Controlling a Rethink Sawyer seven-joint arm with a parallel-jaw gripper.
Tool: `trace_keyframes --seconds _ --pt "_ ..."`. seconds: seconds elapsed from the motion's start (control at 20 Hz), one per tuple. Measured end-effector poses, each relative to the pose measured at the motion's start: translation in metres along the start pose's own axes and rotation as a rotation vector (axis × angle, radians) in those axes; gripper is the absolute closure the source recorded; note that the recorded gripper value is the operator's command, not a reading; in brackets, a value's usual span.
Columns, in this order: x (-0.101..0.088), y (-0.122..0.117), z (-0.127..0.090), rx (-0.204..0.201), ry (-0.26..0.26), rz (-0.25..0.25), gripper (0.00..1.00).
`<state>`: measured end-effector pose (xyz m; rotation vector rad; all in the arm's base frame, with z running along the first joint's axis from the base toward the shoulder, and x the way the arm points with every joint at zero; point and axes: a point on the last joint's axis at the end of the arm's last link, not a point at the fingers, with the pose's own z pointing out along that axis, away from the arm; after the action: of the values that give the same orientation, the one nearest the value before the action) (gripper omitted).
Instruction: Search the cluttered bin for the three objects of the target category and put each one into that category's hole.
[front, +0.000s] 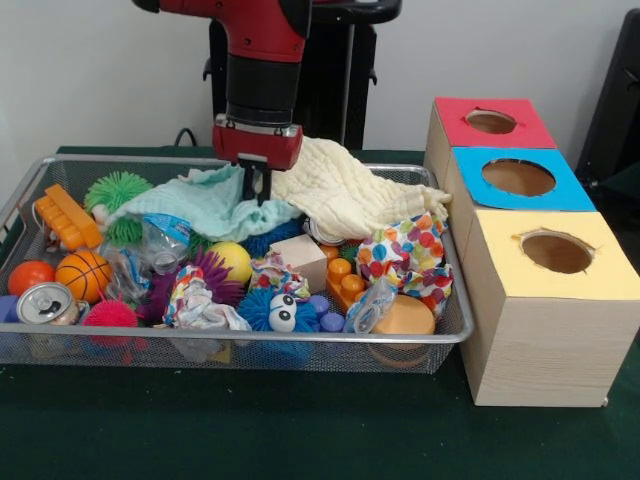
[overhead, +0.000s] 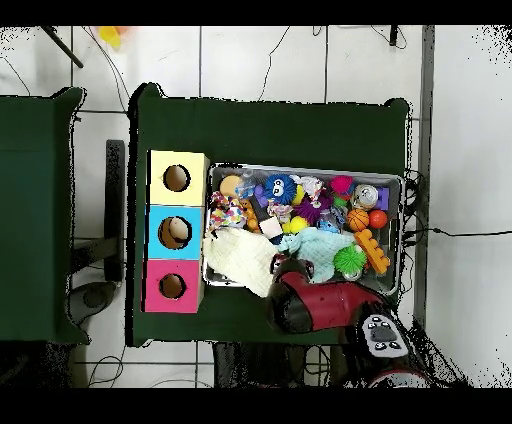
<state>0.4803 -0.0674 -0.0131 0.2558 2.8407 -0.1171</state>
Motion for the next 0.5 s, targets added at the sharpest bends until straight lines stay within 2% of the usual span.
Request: trace_keyframes --seconds 0.3,0.5 --pt "0.000 0.013 -0.012 -0.006 -0.005 -0.011 1.00" --pt "-0.004 0.032 -0.029 -0.016 -0.006 0.003 1.00"
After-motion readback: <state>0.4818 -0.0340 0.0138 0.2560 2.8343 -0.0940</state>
